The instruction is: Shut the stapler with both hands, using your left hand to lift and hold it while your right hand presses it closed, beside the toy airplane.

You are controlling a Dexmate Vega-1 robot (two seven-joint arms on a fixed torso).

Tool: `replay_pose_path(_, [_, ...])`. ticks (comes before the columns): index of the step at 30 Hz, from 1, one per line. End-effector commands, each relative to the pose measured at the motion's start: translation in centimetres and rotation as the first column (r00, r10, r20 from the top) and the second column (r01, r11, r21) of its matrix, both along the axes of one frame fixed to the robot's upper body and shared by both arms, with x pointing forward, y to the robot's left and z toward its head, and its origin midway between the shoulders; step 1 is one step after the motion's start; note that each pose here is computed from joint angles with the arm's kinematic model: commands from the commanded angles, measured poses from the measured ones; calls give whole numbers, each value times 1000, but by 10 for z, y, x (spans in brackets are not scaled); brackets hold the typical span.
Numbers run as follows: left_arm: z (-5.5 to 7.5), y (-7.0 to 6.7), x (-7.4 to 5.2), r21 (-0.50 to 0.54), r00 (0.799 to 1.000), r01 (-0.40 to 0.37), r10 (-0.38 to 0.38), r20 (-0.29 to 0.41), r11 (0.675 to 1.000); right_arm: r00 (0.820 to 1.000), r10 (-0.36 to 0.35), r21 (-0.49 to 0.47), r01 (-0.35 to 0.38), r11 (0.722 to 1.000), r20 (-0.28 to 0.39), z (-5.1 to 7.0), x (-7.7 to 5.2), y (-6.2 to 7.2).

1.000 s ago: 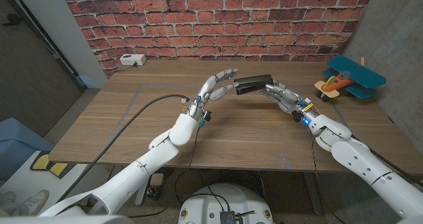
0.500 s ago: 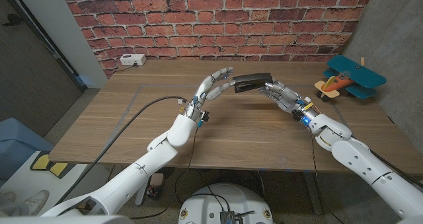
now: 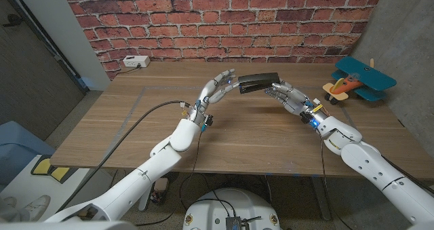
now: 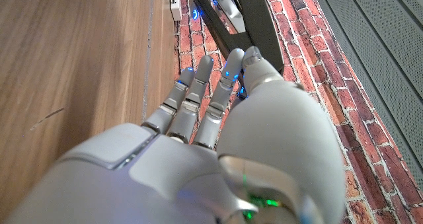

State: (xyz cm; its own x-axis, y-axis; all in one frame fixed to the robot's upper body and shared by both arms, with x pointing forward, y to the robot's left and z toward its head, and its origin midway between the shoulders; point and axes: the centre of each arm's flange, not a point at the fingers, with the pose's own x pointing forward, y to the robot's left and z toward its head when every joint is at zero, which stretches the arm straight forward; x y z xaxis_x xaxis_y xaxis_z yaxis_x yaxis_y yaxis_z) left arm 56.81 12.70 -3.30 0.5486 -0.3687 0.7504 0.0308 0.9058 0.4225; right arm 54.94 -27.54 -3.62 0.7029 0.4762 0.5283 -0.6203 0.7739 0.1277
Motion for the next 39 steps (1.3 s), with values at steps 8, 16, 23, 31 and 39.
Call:
replay_pose_path(8, [-14, 1, 2, -126, 990, 23, -40, -137, 992, 999, 4, -21, -3, 1000, 39, 7, -4, 2])
replay_pose_path(16, [-15, 0, 2, -131, 983, 52, -74, -166, 990, 999, -3, -22, 3, 1000, 33, 8, -4, 1])
replay_pose_path(23, [-13, -2, 4, -118, 976, 108, -128, -176, 987, 999, -29, -37, 30, 999, 40, 8, -3, -1])
replay_pose_path(31, [-13, -1, 4, -129, 972, 113, -136, -190, 985, 999, -30, -40, 32, 999, 38, 8, -3, 0])
replay_pose_path(39, [-12, -1, 6, -104, 962, 119, -140, -233, 987, 999, -16, -51, 19, 999, 43, 9, -3, 5])
